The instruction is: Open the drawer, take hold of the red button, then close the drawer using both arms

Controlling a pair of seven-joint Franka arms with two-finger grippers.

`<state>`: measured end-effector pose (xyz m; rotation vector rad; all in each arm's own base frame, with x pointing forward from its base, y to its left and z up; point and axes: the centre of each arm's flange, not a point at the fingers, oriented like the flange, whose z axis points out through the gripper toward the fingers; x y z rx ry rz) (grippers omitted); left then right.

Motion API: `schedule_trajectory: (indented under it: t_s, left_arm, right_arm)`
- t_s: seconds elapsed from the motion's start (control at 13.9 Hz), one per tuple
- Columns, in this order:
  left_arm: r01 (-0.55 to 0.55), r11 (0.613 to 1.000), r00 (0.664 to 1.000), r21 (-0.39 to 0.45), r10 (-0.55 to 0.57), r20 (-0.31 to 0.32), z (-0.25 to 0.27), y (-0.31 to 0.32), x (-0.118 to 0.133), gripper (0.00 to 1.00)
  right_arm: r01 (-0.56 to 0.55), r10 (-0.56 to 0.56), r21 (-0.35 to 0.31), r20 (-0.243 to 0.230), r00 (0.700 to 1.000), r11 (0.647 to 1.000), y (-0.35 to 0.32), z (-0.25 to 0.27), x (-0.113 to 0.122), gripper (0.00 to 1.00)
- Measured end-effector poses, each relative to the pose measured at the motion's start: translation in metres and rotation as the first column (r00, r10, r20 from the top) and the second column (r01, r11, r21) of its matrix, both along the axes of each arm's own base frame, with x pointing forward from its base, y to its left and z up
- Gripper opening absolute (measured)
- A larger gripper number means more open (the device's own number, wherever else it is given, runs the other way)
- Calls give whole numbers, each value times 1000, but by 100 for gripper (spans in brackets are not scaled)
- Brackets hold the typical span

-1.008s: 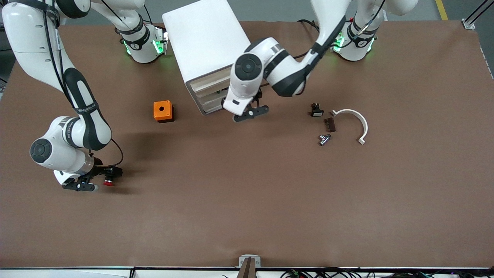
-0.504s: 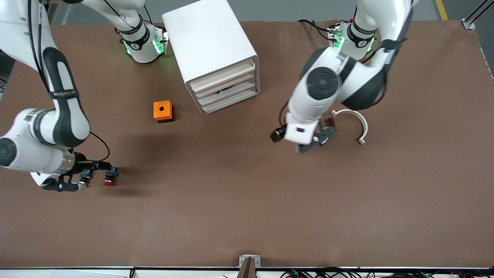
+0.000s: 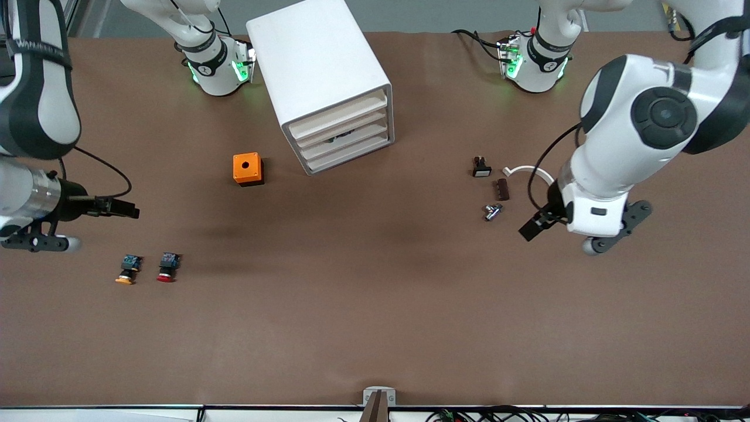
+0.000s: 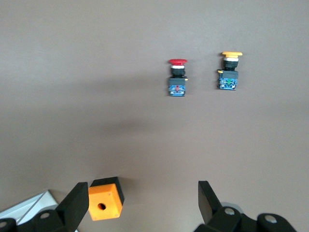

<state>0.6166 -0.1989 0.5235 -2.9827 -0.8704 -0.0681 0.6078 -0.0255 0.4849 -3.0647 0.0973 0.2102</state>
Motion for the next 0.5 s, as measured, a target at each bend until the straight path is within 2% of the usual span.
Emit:
schedule_trajectory:
  t_s: [0.14,0.29,0.5]
  left_arm:
    - [102,995,995,17,-102,18,31,5,-12,100]
    - [189,982,982,31,-189,22,61,22,-25,100]
    - [288,956,958,49,-287,-17,87,59,-41,100]
  right_arm:
    - [-15,15,-3,39,999,1000,11,30,-10,100]
    - [-8,8,-4,37,999,1000,6,48,-21,100]
    - [0,0,-6,32,999,1000,1,56,-26,100]
